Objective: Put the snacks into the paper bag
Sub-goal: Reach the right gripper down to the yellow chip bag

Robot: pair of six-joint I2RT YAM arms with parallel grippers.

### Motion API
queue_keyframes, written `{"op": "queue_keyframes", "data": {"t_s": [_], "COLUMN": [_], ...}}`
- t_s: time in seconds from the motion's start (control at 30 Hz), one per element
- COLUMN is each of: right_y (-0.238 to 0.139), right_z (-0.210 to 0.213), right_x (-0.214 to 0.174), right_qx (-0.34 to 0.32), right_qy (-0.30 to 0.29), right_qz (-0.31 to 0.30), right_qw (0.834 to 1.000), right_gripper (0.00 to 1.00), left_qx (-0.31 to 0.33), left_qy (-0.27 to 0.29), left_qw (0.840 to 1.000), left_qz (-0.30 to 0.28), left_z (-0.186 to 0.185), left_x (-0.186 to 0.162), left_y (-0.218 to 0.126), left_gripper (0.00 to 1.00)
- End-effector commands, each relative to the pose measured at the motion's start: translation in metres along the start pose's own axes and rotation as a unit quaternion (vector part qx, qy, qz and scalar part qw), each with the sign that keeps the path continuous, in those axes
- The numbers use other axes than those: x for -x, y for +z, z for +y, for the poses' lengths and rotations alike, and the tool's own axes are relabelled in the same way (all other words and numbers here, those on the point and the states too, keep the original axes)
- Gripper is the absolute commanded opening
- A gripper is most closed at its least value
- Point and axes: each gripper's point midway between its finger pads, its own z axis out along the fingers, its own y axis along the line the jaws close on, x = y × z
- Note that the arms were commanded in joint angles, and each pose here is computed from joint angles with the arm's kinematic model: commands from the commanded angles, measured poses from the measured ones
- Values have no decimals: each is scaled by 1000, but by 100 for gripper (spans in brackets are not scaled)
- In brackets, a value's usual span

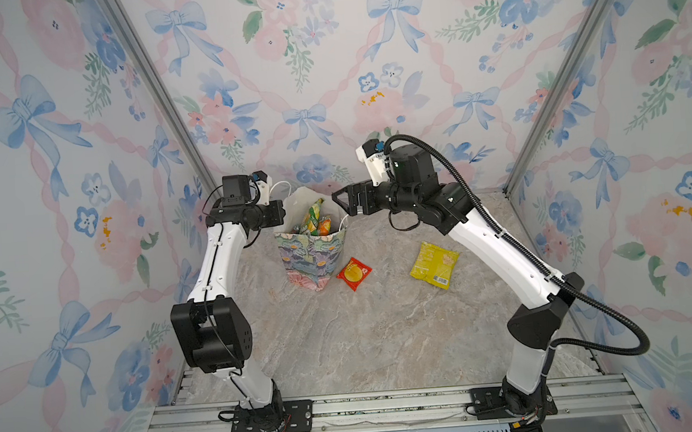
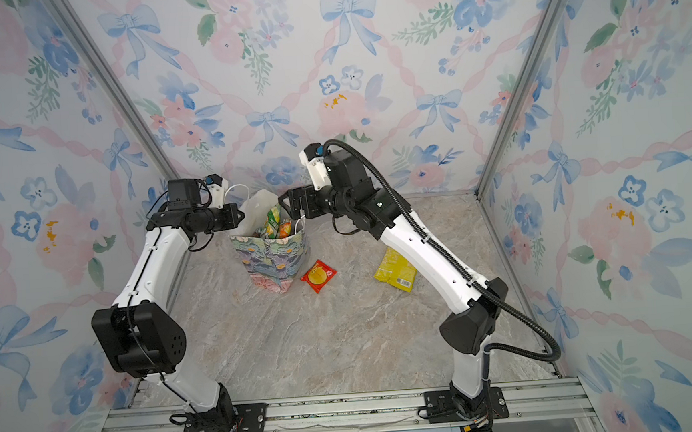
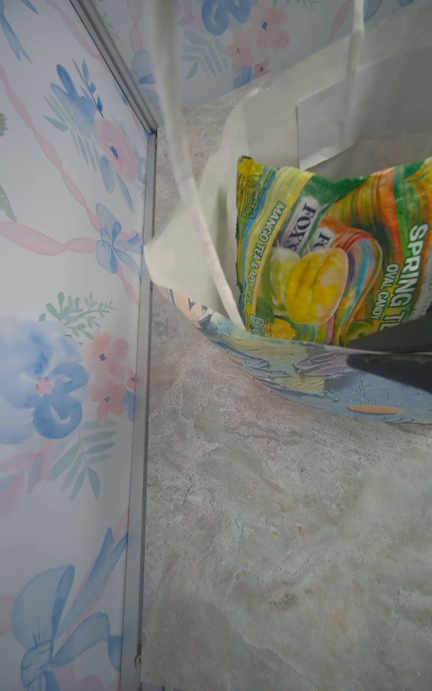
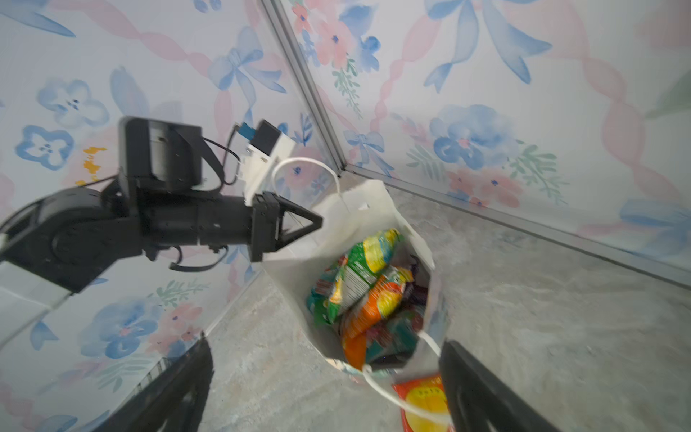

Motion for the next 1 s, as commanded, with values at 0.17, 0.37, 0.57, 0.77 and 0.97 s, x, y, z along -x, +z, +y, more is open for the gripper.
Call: {"op": "queue_keyframes", "data": {"t_s": [0.17, 0.37, 0.57, 0.77, 0.97], "right_y": [-65, -100, -116, -115, -107], "right_z": [-129, -207, -249, -274, -298], "right_x": [-82, -185, -246, -269, -287], "right_qx": [-163, -251, -285, -288, -295], "right_qy": [102, 199, 267, 309, 336], "right_qz": [9, 64, 90, 87, 84], "right_qw": [981, 945, 916, 902, 891], "right_gripper": [97, 97, 99, 84, 69], "left_qx": [-2, 6, 5, 4, 3], "left_qy": [-18, -17, -18, -18, -18], "left_qw": [1000, 1000, 999, 999, 999], "left_qz": [25, 24, 27, 27, 26], "left_z": [7, 9, 9, 9, 8], "left_x": [-14, -14, -15, -15, -15], "left_y": [9, 8, 10, 10, 10], "left_gripper": [0, 0, 0, 0, 0]}}
